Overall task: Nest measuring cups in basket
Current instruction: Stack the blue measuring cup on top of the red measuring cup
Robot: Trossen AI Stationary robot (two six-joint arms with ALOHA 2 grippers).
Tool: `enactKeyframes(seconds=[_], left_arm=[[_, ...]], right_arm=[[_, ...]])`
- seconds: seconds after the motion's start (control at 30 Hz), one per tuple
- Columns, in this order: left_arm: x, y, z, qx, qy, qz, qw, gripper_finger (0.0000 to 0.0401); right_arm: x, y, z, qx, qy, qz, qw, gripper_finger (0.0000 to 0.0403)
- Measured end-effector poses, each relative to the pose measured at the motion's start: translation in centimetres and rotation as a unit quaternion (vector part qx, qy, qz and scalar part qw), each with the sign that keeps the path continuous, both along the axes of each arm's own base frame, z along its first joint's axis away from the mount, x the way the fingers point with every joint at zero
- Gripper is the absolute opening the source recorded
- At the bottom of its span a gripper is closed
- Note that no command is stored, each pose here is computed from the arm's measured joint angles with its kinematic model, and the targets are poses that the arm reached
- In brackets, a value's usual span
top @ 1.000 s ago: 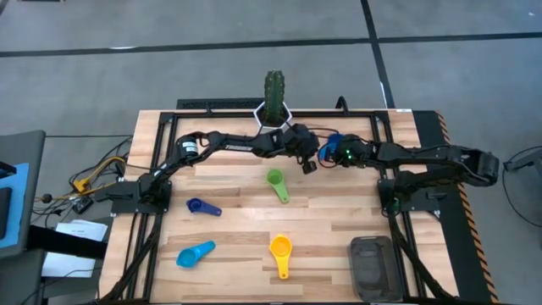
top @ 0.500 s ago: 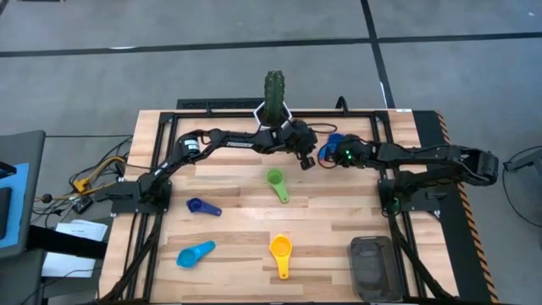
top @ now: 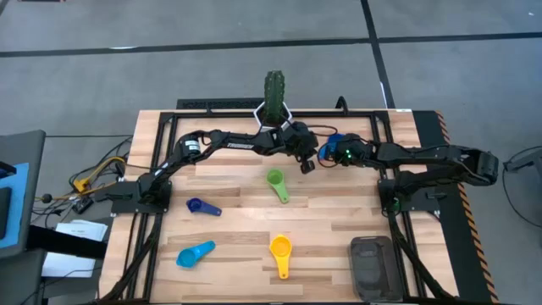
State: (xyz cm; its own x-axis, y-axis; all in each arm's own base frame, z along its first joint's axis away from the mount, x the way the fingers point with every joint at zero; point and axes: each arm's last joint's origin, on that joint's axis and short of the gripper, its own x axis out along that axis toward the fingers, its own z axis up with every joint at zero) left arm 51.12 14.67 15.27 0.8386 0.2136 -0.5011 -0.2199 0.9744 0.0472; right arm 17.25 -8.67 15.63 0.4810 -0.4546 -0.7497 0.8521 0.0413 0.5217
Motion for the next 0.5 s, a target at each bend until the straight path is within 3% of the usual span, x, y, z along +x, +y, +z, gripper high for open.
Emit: enactKeyframes(seconds=[0.5], left_arm=[[0.12, -0.47, 0.01, 0.005, 0.002, 0.002, 1.0, 0.0]], right_arm=[[0.02, 0.06, 0.02, -0.001, 0.001, 0.003, 1.0, 0.001]])
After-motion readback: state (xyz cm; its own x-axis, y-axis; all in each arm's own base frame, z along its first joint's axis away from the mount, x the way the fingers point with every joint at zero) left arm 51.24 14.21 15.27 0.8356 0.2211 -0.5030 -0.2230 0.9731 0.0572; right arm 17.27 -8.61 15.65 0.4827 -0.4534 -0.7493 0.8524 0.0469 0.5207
